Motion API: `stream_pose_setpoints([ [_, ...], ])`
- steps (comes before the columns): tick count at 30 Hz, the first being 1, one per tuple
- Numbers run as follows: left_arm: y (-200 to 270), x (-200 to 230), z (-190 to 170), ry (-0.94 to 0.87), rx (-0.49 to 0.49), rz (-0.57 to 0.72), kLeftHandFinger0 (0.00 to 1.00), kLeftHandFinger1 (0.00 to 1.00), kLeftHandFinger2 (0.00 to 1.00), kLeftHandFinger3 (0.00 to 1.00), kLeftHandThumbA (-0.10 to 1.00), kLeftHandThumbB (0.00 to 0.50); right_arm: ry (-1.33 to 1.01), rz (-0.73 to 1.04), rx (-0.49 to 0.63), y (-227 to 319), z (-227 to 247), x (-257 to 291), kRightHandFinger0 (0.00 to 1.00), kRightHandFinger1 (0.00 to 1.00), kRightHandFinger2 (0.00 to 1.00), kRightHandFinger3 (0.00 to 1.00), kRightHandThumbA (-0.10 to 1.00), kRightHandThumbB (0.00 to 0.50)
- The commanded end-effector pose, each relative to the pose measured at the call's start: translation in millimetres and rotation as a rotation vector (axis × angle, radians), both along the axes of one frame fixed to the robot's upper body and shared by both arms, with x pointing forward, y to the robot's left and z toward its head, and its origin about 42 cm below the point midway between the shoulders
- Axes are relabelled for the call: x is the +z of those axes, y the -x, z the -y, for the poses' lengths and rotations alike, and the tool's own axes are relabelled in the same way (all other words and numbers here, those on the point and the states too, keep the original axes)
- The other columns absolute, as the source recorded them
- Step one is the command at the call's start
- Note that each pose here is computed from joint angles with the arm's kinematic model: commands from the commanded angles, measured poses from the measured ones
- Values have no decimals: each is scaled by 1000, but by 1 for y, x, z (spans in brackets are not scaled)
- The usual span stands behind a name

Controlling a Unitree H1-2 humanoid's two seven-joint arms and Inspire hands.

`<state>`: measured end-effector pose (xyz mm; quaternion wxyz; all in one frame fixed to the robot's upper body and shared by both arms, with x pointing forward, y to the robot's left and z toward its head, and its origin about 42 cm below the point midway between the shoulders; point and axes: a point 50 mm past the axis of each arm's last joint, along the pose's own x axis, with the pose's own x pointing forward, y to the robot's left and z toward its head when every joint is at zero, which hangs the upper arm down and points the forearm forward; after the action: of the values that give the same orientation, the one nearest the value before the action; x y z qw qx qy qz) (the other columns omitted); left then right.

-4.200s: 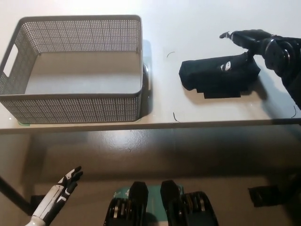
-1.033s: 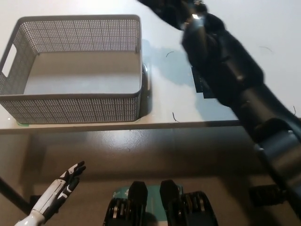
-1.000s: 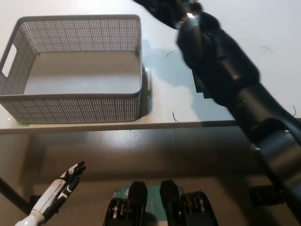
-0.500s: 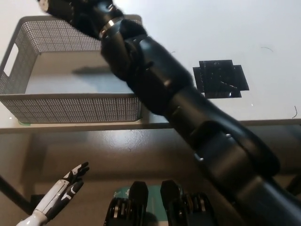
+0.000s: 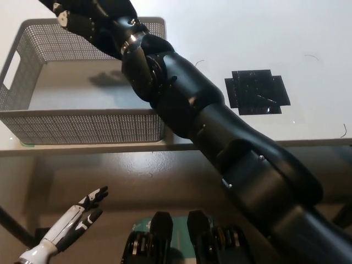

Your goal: Use the right hand to pick up the pencil case on the right hand side and put it into a grey container on the left side

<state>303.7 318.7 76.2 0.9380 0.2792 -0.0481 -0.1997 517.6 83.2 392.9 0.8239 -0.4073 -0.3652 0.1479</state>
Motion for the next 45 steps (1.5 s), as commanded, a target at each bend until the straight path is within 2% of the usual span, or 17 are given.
stream_pose_setpoints([
  [1, -8, 14, -9, -11, -35, 49, 1000, 1000, 1000, 1000, 1000, 337, -79, 29, 16, -3, 3, 31, 0, 353, 741, 830, -100, 162],
  [4, -8, 16, -9, -40, -44, 61, 1000, 1000, 1000, 1000, 1000, 325, -29, -27, 8, -8, 7, 23, 7, 406, 792, 882, -100, 170],
  [5, -8, 17, -9, -45, -51, 74, 1000, 1000, 1000, 1000, 1000, 303, -12, -63, 10, -10, 8, 19, 26, 388, 712, 783, -81, 180],
  [6, -8, 18, -9, -41, -54, 77, 1000, 1000, 1000, 1000, 1000, 273, 27, -87, 13, -11, 10, 15, 208, 469, 716, 856, 350, 258],
  [7, -9, 19, -9, -39, -56, 78, 1000, 1000, 1000, 1000, 1000, 268, 50, -106, 18, -13, 11, 15, 430, 667, 813, 918, 556, 320],
  [8, -10, 19, -9, -37, -57, 78, 1000, 1000, 1000, 1000, 1000, 267, 100, -162, 41, -15, 14, 13, 813, 1000, 1000, 1000, 754, 413],
  [9, -11, 19, -9, -36, -57, 77, 1000, 1000, 1000, 1000, 1000, 264, 147, -222, 70, -17, 15, 10, 1000, 1000, 1000, 1000, 870, 467],
  [10, -11, 18, -9, -33, -56, 75, 1000, 1000, 1000, 1000, 1000, 263, 171, -242, 83, -18, 16, 9, 1000, 1000, 1000, 1000, 892, 477],
  [11, -11, 19, -10, -37, -58, 73, 1000, 1000, 1000, 1000, 1000, 272, 224, -267, 76, -19, 17, 8, 1000, 1000, 1000, 1000, 1000, 500],
  [15, -13, 21, -10, -41, -57, 68, 1000, 1000, 1000, 1000, 1000, 295, 226, -283, 87, -19, 20, 7, 1000, 1000, 1000, 1000, 1000, 500],
  [17, -13, 21, -10, -35, -56, 65, 1000, 1000, 1000, 1000, 1000, 285, 223, -290, 93, -19, 21, 6, 1000, 1000, 1000, 1000, 1000, 500],
  [22, -13, 23, -10, -50, -58, 64, 1000, 1000, 1000, 1000, 1000, 300, 211, -300, 101, -20, 27, 6, 1000, 1000, 1000, 1000, 1000, 482],
  [27, -14, 24, -9, -80, -64, 84, 1000, 1000, 1000, 1000, 1000, 305, 169, -292, 115, -20, 40, 4, 1000, 1000, 1000, 1000, 1000, 490],
  [34, -12, 24, -9, -100, -66, 66, 1000, 1000, 1000, 1000, 1000, 339, 111, -249, 101, -14, 72, 2, 1000, 1000, 1000, 1000, 1000, 450],
  [38, -11, 24, -10, -102, -75, 67, 1000, 1000, 1000, 1000, 1000, 312, 30, -234, 94, -5, 99, -5, 1000, 1000, 1000, 1000, 1000, 421],
  [42, -8, 21, -10, -113, -69, 42, 1000, 1000, 1000, 1000, 1000, 319, -77, -219, 85, 5, 132, -16, 1000, 1000, 1000, 1000, 1000, 402],
  [45, -6, 17, -10, -107, -67, 40, 1000, 1000, 1000, 1000, 1000, 313, -147, -217, 69, 18, 160, -23, 1000, 1000, 1000, 1000, 1000, 362],
])
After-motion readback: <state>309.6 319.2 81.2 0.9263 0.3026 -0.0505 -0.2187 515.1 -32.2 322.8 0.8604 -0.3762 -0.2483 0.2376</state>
